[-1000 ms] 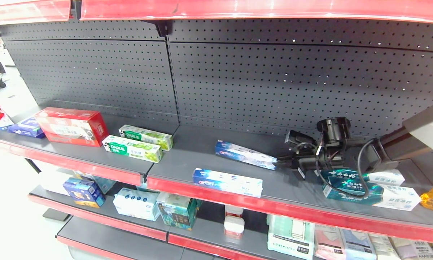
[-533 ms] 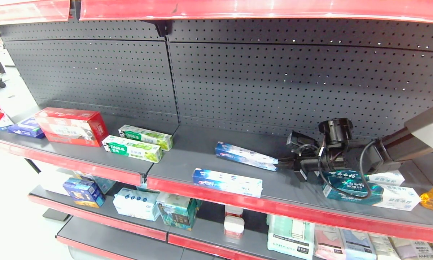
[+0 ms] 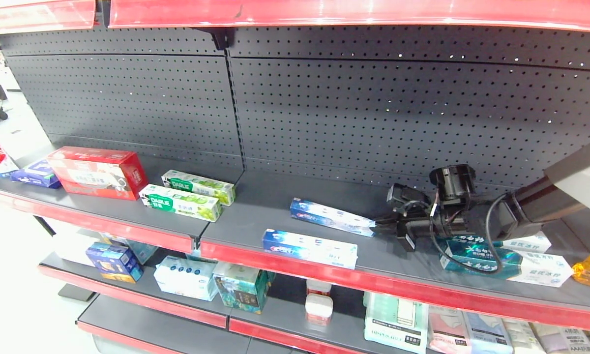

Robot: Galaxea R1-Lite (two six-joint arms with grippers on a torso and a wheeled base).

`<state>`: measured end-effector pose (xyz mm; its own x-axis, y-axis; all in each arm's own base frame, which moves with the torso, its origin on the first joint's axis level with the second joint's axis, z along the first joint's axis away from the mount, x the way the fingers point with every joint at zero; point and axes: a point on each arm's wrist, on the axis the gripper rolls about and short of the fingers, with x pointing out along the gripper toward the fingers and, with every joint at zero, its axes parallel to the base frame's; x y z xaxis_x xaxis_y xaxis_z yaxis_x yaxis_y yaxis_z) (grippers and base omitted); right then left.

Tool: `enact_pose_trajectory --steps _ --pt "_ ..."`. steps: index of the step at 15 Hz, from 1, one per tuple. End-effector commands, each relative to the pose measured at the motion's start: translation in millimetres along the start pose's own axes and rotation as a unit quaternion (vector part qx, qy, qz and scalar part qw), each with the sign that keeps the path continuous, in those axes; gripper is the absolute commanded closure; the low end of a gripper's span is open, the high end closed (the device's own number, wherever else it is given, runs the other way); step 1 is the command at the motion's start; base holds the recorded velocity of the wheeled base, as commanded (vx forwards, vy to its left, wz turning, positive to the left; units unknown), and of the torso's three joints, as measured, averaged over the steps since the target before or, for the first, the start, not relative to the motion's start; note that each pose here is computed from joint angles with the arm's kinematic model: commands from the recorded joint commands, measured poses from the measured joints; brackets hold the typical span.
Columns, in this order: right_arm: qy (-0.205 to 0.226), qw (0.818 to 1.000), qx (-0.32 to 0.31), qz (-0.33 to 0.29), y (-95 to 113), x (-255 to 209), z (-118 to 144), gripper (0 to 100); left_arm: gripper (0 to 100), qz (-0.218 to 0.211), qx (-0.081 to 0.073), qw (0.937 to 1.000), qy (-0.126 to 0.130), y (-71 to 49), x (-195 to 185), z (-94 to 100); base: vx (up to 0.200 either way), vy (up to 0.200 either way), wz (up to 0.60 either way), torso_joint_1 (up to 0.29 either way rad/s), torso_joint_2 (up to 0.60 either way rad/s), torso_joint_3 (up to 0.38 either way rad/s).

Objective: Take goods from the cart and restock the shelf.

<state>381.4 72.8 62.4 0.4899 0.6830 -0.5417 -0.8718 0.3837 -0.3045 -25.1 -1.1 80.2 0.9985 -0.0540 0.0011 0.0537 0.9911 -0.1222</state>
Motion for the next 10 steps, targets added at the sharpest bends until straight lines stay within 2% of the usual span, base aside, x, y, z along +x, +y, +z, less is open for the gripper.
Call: enact_pose_trajectory --steps 1,4,5,10 --pt "0.002 1.000 0.001 0.002 0.3 1.6 -2.0 100 0 0.000 0.000 1.0000 0.001 0.0 0.1 0.1 0.000 0.000 0.00 0.000 0.00 0.000" --pt "0.003 1.000 0.002 0.002 0.6 1.6 -2.3 100 0 0.000 0.000 1.0000 0.001 0.0 0.1 0.1 0.000 0.000 0.00 0.000 0.00 0.000" --pt "0.002 1.000 0.001 0.003 0.9 1.9 -2.0 0 0 0.000 0.000 1.0000 0.001 0.0 0.1 0.1 0.000 0.000 0.00 0.000 0.00 0.000" --pt "0.002 1.000 0.002 0.001 0.5 -0.2 -1.4 0 0 0.000 0.000 1.0000 0.001 0.0 0.1 0.1 0.000 0.000 0.00 0.000 0.00 0.000"
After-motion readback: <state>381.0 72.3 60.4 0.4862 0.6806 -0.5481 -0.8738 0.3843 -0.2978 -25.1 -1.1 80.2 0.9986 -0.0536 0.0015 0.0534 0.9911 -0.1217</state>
